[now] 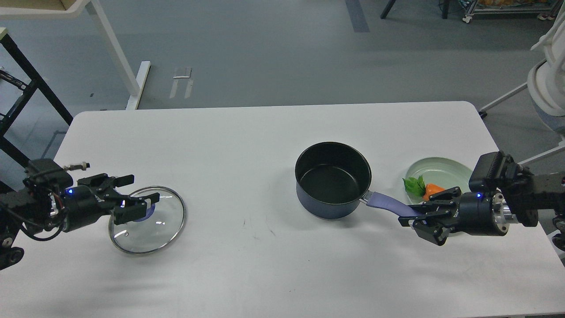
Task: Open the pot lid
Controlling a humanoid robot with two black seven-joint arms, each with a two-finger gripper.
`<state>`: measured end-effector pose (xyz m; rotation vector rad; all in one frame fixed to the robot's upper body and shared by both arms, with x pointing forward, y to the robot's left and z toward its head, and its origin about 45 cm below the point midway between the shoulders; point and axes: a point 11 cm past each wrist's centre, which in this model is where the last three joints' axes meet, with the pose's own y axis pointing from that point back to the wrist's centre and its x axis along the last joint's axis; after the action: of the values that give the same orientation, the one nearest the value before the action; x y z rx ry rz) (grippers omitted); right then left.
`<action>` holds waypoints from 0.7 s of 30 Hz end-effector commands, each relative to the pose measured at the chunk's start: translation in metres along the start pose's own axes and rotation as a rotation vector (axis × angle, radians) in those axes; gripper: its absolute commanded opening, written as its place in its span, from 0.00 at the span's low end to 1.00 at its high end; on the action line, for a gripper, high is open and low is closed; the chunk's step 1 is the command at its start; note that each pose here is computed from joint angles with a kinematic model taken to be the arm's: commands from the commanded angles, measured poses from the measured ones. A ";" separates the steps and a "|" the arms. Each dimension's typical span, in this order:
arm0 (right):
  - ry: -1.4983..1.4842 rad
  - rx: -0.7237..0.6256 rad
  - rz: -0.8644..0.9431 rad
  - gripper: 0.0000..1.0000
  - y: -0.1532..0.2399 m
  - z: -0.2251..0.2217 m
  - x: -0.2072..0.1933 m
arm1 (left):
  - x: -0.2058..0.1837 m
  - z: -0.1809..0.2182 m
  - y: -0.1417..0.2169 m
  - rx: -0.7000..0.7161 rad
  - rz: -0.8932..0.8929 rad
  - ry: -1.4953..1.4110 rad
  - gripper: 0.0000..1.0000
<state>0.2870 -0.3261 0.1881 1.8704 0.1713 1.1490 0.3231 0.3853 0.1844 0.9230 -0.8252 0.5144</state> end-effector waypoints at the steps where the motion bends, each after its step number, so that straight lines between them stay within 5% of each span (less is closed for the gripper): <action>1: 0.000 -0.001 0.000 0.36 0.000 0.000 0.000 | 0.045 0.004 -0.006 -0.029 0.134 0.510 0.99; 5: -0.001 -0.004 -0.001 0.38 0.001 0.001 -0.001 | 0.066 0.002 -0.004 -0.117 0.267 0.987 0.99; 9: -0.001 -0.004 -0.001 0.45 0.001 0.001 -0.001 | 0.076 -0.005 -0.010 -0.142 0.375 1.153 0.99; 18: -0.080 -0.060 0.049 0.91 0.027 0.014 0.004 | 0.087 -0.023 -0.033 -0.188 0.539 1.339 0.99; 21: -0.179 -0.081 0.166 0.95 0.044 0.025 0.031 | 0.085 -0.020 -0.037 -0.222 0.527 1.389 0.99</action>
<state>0.2947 -0.3480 0.2128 1.8838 0.0199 1.0961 0.4069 0.3915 0.2303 0.0247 0.1488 1.2823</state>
